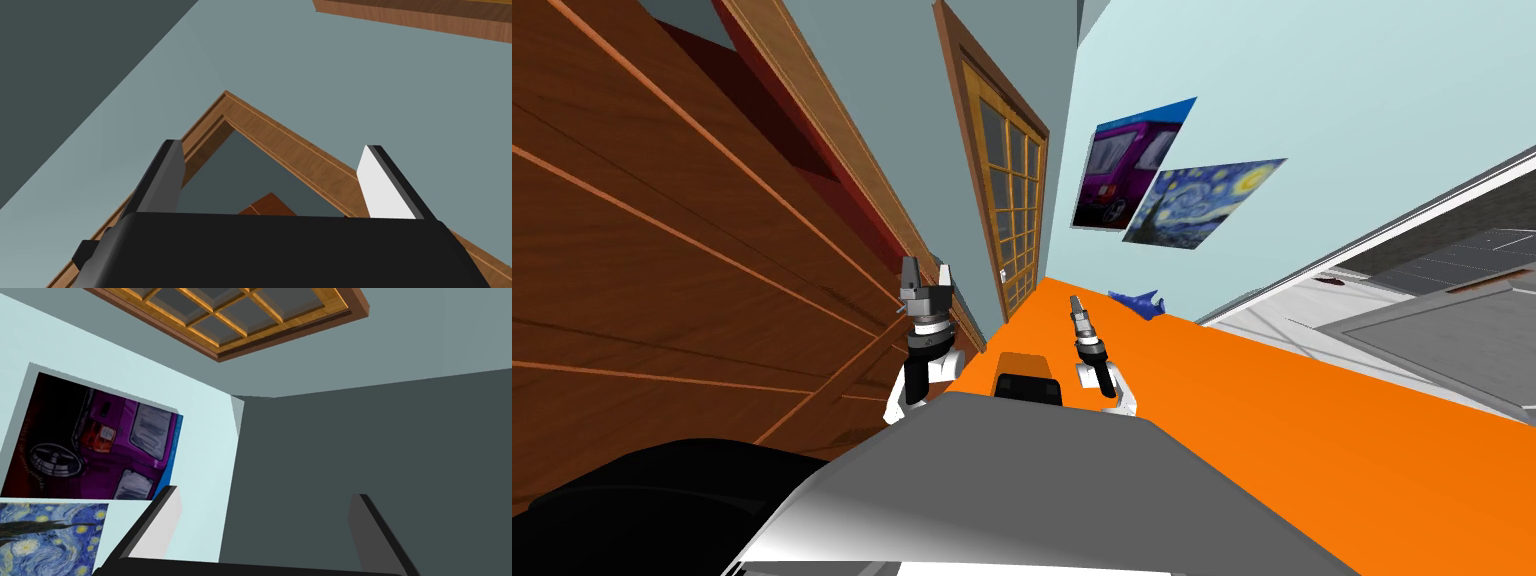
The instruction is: Pull the door open
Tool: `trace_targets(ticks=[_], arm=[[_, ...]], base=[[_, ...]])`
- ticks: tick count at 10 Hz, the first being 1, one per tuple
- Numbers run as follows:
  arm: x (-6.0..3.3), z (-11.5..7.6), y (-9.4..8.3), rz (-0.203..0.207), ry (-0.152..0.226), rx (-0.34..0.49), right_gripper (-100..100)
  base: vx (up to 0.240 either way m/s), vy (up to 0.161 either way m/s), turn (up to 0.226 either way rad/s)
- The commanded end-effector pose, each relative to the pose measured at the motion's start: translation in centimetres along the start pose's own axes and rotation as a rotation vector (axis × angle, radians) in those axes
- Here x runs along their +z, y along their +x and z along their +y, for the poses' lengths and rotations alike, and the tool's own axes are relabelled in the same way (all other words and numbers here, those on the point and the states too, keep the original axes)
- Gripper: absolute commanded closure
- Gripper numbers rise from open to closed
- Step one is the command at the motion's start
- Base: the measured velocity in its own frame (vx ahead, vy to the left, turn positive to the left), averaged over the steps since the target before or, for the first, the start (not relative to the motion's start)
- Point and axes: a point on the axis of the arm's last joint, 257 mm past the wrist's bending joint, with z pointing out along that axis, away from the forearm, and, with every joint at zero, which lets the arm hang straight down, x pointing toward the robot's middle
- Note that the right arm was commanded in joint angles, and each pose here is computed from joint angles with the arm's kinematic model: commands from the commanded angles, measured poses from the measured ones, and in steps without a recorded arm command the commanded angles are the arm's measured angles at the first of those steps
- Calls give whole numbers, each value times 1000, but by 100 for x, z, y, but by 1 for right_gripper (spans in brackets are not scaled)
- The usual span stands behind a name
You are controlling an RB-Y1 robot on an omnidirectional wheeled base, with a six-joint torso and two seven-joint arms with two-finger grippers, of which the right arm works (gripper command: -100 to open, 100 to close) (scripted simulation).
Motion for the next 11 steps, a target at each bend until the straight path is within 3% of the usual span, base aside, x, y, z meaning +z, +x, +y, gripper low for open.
trace_targets(ticks=[1,2,11], arm=[[-33,-52,117,24,7,-22,-100],[-60,-123,262,53,13,-47,-100],[-233,-400,928,196,28,-166,-100]], base=[[85,-49,2],[149,-62,7],[107,-52,6]])
